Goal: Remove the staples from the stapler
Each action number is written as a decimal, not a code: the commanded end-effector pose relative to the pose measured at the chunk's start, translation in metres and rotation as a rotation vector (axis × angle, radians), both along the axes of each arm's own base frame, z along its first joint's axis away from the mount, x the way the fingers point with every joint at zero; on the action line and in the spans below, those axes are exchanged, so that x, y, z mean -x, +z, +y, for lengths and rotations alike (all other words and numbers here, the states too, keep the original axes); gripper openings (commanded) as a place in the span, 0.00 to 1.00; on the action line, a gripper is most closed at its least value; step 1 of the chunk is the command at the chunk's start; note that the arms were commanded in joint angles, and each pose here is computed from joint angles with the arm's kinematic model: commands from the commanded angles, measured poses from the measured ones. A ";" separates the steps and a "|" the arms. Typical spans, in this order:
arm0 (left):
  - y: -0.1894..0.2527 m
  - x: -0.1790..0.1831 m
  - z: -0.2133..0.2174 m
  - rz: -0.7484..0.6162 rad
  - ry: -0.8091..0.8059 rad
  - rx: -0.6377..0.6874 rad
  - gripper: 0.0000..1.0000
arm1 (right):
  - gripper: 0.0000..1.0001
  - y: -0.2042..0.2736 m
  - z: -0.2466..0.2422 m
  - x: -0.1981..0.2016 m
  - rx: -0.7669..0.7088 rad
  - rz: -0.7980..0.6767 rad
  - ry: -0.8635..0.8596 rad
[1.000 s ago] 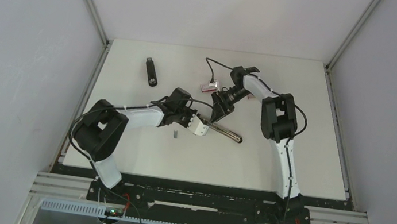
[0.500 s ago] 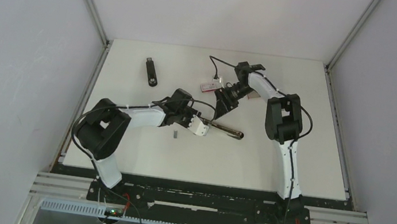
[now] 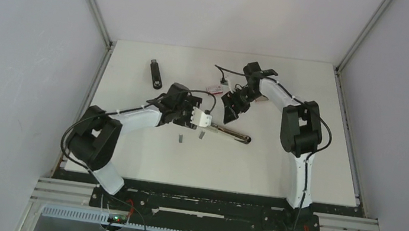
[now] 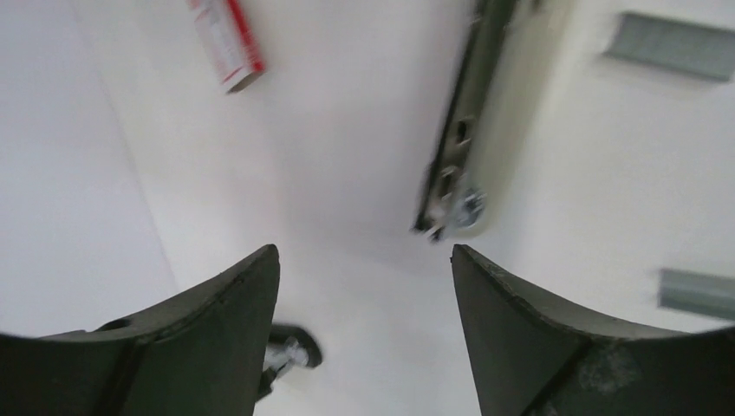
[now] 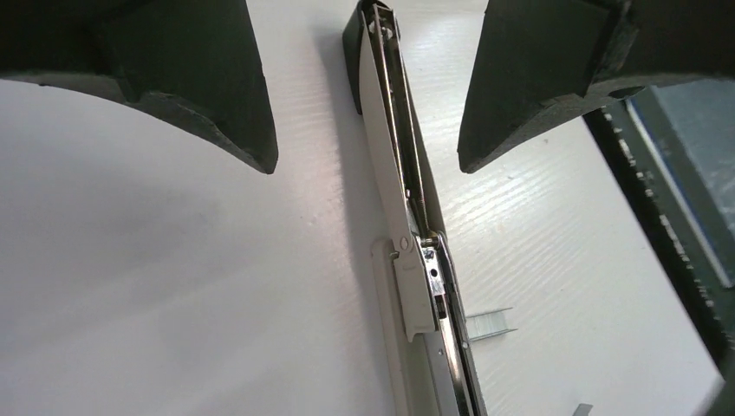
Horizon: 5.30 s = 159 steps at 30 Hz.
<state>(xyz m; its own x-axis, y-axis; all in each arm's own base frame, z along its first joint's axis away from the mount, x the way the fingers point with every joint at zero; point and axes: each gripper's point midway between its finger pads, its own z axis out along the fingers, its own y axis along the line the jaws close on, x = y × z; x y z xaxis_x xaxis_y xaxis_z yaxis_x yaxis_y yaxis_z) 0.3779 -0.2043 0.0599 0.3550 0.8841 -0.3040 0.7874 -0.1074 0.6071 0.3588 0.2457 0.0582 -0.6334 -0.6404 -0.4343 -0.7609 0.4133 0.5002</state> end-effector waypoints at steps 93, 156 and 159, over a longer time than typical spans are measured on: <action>0.070 0.055 0.196 -0.091 0.852 0.671 1.00 | 0.00 0.004 -0.040 -0.056 0.456 -0.452 -0.473; 0.060 0.052 0.197 -0.065 0.865 0.650 1.00 | 0.00 0.070 -0.177 -0.167 0.382 -0.581 -0.972; 0.060 0.052 0.197 -0.065 0.864 0.650 1.00 | 0.00 0.067 -0.188 -0.173 0.415 -0.607 -0.957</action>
<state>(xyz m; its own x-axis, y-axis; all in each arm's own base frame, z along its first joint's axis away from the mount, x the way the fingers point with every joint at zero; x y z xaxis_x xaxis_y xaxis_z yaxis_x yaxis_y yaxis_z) 0.3241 -0.0070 0.1195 -0.2882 0.5337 -0.7951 0.4154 0.8178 0.3984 0.5066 0.0677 0.0830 -0.7948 -0.1380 -0.5910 -0.1092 0.9904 -0.0845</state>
